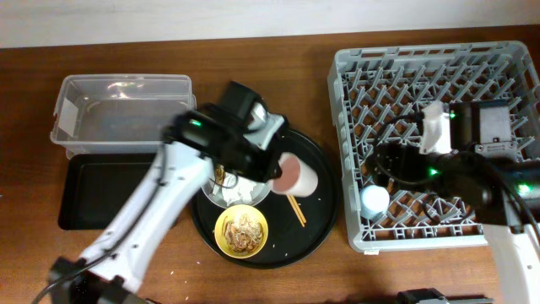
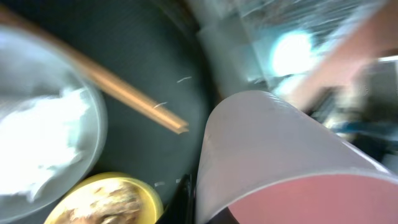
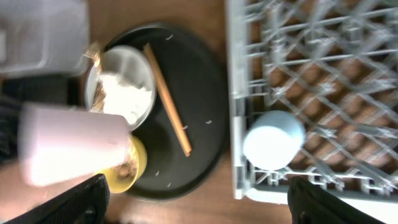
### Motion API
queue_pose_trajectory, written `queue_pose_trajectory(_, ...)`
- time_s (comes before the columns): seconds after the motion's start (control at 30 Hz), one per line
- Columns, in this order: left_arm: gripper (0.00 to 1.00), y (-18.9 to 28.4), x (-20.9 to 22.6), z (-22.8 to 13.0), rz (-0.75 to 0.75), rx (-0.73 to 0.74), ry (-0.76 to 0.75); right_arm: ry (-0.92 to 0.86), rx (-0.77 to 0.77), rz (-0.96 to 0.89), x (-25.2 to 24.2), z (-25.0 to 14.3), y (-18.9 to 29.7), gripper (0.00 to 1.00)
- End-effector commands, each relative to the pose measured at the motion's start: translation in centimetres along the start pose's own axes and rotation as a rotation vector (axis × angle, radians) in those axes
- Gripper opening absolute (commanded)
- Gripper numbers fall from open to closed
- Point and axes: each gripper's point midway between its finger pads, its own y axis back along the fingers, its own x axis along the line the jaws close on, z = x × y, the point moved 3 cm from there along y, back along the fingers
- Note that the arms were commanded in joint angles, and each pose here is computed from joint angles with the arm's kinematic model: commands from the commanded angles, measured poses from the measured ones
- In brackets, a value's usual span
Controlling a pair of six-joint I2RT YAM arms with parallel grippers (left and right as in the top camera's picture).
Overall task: Sort waste into correct bins and load items into the dishwasher rack
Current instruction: 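Hand the pink cup from the left gripper to the right gripper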
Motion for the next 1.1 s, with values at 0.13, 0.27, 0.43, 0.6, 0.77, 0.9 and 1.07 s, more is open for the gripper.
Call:
queue_pose_trajectory(0.13,0.00,10.6,-3.1,1.8,-0.765,-0.246,-0.037,0.403,-0.071,0.779,9.3,0.3,1.3,0.97)
queue_pose_trajectory(0.27,0.00,10.6,-4.1,1.6,-0.804,-0.230,-0.047,0.539,-0.047,0.930,13.1,-0.4,1.1,0.93)
queue_pose_trajectory(0.43,0.00,10.2,-4.8,1.4,-0.814,-0.208,-0.056,0.602,-0.086,0.992,15.1,0.7,0.7,0.92)
queue_pose_trajectory(0.6,0.00,10.1,-5.0,1.5,-0.814,-0.213,-0.078,0.631,-0.037,1.044,16.4,-0.6,0.6,0.65)
queue_pose_trajectory(0.77,0.00,10.1,-4.9,1.7,-0.811,-0.226,-0.100,0.616,-0.019,1.028,16.3,-0.8,0.3,0.72)
queue_pose_trajectory(0.9,0.30,9.8,-4.6,1.8,-0.775,-0.227,-0.105,0.555,-0.053,0.954,14.4,0.4,0.4,0.55)
queue_pose_trajectory(1.07,0.99,6.6,-0.4,0.8,-0.413,-0.137,-0.030,-0.037,-0.070,0.087,-2.7,1.1,0.0,0.54)
